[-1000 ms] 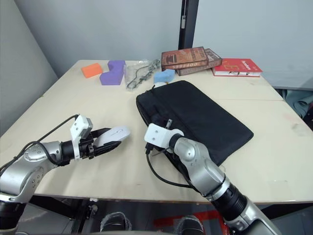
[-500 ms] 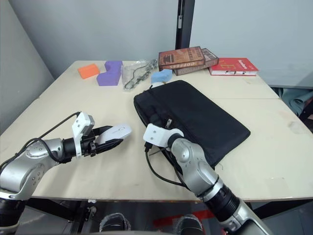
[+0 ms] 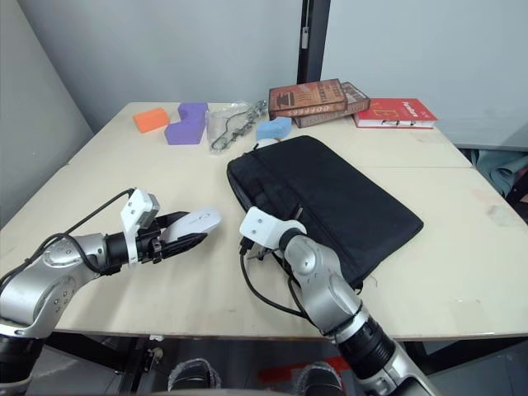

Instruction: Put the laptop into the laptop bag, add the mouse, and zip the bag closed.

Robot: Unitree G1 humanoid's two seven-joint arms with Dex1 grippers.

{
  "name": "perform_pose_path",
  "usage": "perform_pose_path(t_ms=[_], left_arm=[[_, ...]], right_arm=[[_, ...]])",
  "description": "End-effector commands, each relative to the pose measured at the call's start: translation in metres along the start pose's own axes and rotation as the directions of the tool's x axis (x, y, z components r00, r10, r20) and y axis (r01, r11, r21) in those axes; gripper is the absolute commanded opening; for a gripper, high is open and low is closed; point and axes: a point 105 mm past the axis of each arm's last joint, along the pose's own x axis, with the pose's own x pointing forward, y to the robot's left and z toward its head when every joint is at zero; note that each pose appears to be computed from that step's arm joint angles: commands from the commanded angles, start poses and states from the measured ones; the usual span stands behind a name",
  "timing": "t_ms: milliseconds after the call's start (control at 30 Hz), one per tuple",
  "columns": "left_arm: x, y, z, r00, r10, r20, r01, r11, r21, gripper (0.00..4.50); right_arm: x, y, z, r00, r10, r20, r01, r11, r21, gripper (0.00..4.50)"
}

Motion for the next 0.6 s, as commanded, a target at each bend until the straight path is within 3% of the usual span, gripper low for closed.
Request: perform_pose_path(t_ms=[33,200,267,433,600], left_arm=[[-0.001,-0.003,0.014,0.999,-0.001,0.044,-0.001,0.999,0.045,2.87],[0.001,-0.002,0.015,0.999,0.004,0.049,-0.006,0.999,0.049,2.87],[0.001,-0.001,0.016,0.999,0.005,0.051,-0.008,0.999,0.050,2.87],[0.002,0.000,0.016,0.999,0.006,0.054,-0.008,0.999,0.053,2.87],[0.004,0.001,0.017,0.998,0.002,0.062,-0.006,0.998,0.059,2.87]], right_arm=[[-0.002,-0.009,-0.002,1.000,-0.030,-0.004,0.031,0.998,0.049,0.01],[-0.003,-0.012,0.004,0.999,-0.025,0.033,0.020,0.991,0.129,0.01],[-0.003,-0.018,0.016,0.994,-0.032,0.106,0.015,0.988,0.156,0.01],[-0.009,-0.043,0.027,0.977,-0.035,0.213,-0.047,0.929,0.367,0.01],[-0.022,-0.066,0.030,0.961,-0.027,0.274,-0.139,0.811,0.568,0.01]])
